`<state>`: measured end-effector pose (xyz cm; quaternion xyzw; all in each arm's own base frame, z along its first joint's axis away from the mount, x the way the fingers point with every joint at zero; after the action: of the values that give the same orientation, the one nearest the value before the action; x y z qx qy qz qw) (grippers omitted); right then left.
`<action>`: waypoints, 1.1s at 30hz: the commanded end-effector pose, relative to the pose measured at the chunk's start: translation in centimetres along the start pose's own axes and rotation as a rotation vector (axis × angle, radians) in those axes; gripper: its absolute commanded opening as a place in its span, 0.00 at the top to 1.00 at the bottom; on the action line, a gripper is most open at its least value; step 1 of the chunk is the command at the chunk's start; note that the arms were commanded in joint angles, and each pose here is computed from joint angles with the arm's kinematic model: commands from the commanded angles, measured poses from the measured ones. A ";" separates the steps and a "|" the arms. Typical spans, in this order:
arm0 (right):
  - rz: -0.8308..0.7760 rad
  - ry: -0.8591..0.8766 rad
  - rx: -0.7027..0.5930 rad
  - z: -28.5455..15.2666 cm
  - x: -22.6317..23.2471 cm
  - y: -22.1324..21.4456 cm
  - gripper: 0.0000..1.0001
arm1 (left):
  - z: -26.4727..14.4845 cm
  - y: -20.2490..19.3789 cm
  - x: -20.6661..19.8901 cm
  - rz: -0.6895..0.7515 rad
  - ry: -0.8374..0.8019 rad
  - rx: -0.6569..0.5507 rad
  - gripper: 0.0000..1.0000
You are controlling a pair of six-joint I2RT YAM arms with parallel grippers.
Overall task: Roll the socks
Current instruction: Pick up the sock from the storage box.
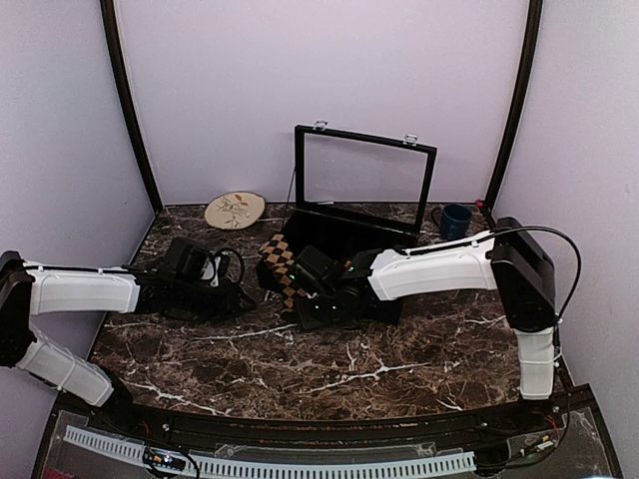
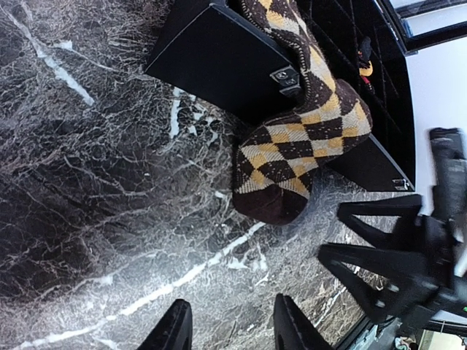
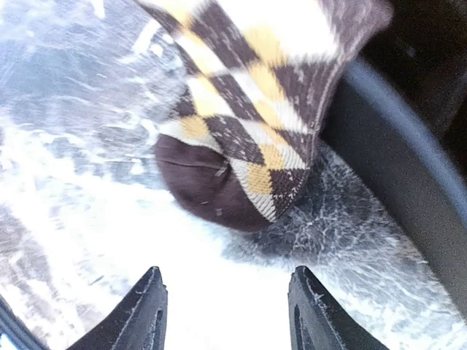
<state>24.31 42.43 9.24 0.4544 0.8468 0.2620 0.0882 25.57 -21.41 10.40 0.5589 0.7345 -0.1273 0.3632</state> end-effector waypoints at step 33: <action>0.313 0.039 -0.009 6.5 -0.6 -0.9 0.75 | -2.2 -1.2 0.5 0.032 -0.026 -0.005 0.59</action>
<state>26.68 44.44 5.36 0.5667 0.7658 0.3017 0.0382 24.19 -20.69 11.54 0.5603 0.7241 -0.1298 0.3807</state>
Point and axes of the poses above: each gripper's point midway between its finger pads, its own z axis out along the fingers, its own x axis along the line the jaws close on, y = z × x, the point moved 3 cm from there along -z, back along the fingers, and after that the axes turned 11 degrees about -z, right-handed, at the moved point
